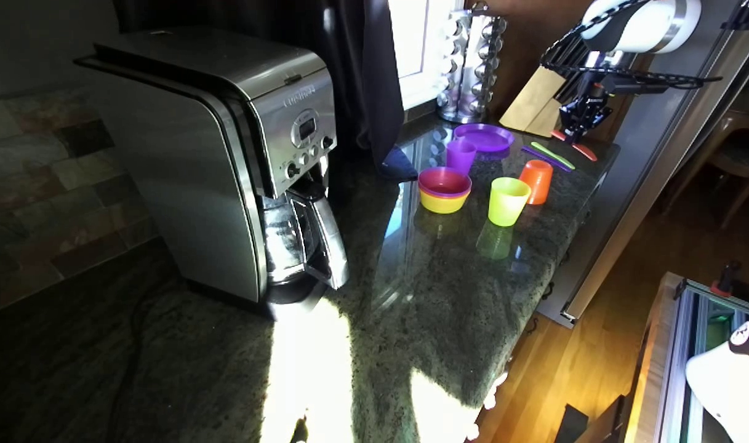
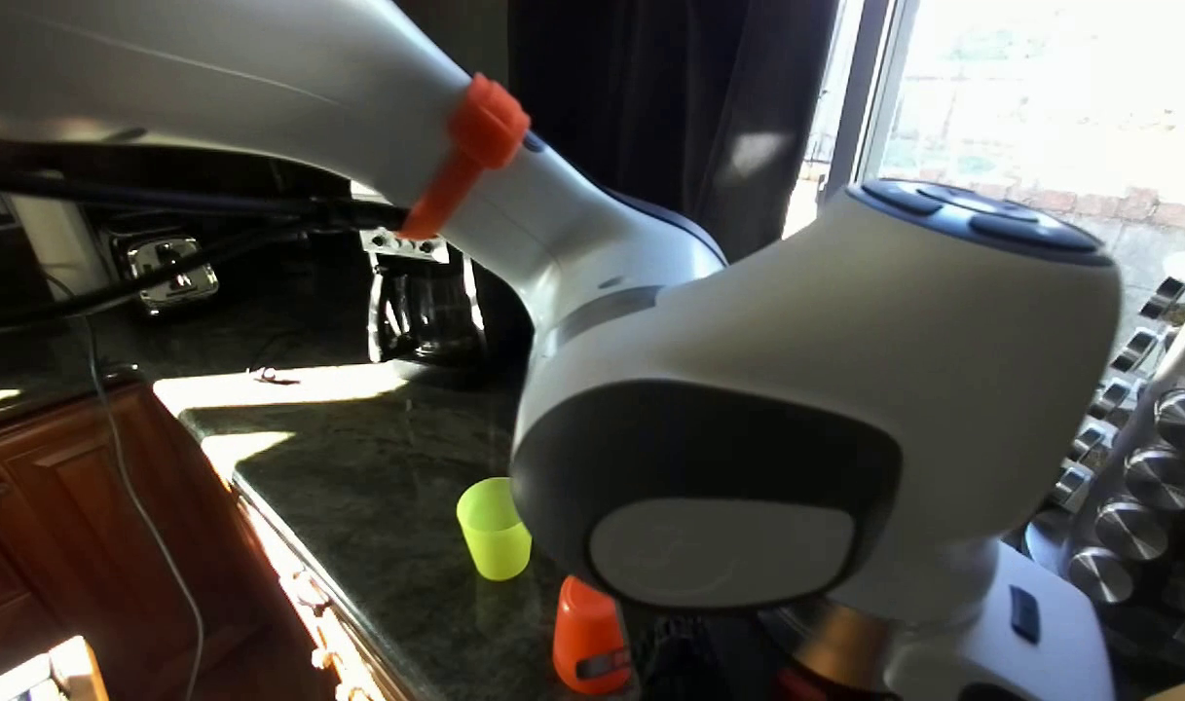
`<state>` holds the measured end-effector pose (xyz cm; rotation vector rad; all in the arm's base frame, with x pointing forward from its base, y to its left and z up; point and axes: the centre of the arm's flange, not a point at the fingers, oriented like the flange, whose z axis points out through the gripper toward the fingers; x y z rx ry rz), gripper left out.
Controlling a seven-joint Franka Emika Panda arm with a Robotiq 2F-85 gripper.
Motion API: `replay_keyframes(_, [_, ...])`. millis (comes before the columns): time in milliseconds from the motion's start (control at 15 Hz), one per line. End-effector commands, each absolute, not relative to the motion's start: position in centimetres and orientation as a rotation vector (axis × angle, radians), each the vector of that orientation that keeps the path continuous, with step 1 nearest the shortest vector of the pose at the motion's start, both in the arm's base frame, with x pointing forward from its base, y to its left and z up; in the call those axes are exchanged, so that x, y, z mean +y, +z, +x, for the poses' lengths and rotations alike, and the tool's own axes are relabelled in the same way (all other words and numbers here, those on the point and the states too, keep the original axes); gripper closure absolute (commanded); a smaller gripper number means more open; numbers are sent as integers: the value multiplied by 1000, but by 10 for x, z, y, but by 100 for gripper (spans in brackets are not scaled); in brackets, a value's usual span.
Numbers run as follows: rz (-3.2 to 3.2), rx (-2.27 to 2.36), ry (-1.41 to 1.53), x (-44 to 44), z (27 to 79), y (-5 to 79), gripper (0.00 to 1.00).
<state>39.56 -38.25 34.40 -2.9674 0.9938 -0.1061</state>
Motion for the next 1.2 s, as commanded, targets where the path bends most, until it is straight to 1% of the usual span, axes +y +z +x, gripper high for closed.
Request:
replay_keyframes(0, [-2930,966,-141,-333,376,360,96])
replay_keyframes(600, [-2963,736,-198,-254,389,384,96])
replay_keyframes(1133, [-2992,628,-169,-221,416,375,96])
